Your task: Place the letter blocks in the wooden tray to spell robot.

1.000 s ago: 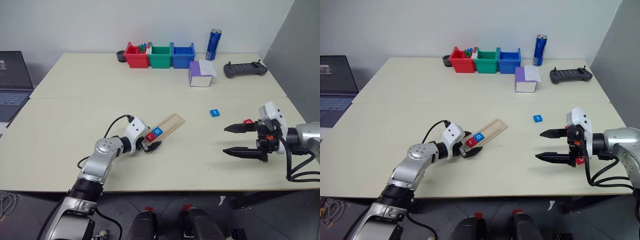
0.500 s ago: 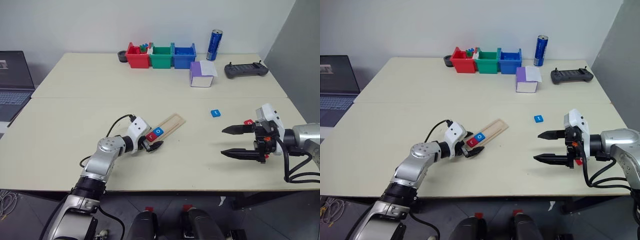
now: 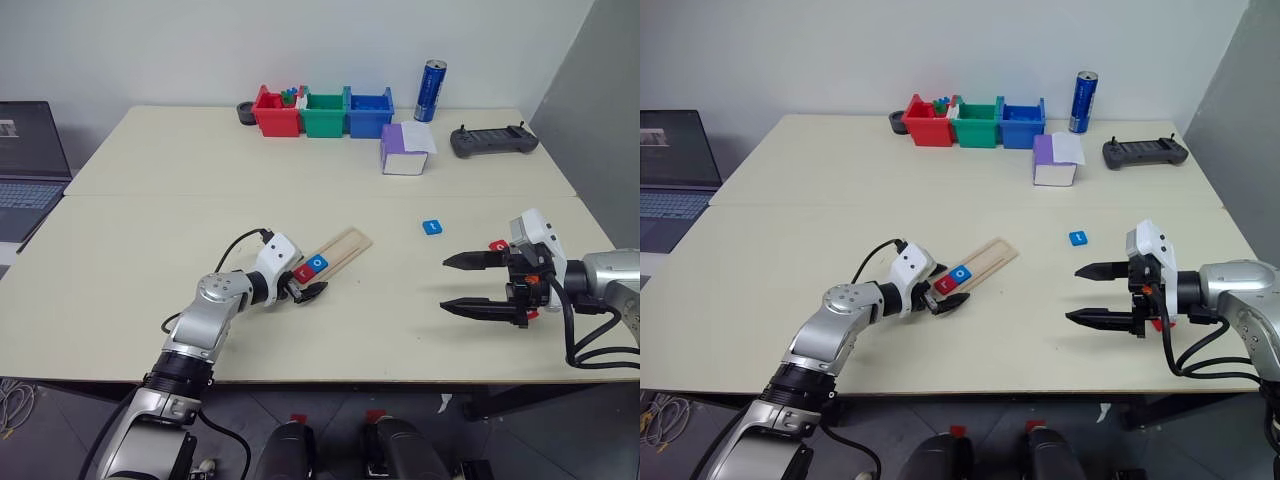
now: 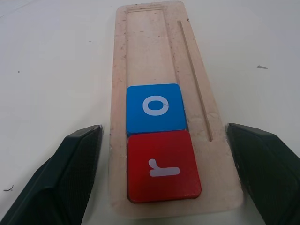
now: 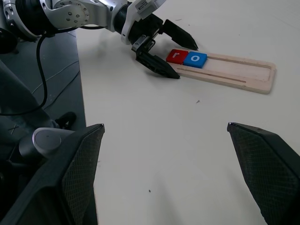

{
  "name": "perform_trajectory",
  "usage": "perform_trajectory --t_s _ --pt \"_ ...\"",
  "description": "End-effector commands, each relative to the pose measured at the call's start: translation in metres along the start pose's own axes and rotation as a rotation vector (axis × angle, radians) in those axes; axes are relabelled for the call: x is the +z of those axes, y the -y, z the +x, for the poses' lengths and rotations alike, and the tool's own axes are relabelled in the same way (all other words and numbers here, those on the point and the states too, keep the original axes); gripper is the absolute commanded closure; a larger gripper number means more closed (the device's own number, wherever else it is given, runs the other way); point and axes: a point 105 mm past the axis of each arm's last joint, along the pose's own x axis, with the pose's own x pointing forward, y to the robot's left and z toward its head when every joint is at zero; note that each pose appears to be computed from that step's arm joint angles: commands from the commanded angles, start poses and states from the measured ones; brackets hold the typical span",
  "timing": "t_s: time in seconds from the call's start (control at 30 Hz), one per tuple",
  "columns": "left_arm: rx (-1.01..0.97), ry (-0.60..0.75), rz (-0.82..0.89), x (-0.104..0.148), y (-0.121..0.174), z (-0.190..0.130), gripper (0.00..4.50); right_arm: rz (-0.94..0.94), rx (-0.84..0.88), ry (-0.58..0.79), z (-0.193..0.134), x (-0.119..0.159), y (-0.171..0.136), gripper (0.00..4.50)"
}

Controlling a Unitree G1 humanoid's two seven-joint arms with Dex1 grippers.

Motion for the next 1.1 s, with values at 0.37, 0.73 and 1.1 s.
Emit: perform_trajectory --t_s 0.37,0.73,1.1 --pt "-0.077 -0.079 -0.002 -0.018 0.015 0.005 1.11 -0.048 0.008 0.021 -0.001 0.009 -0.004 0.00" --pt "-0.468 0.008 0.187 0.015 0.059 0.003 1.11 -0.020 -0.074 -0.122 -0.023 -0.023 -0.003 0.00" --pt "-0.625 0.000 0.317 0.030 0.070 0.029 1.11 0.030 -0.134 -0.176 -0.035 -0.043 -0.022 0.00"
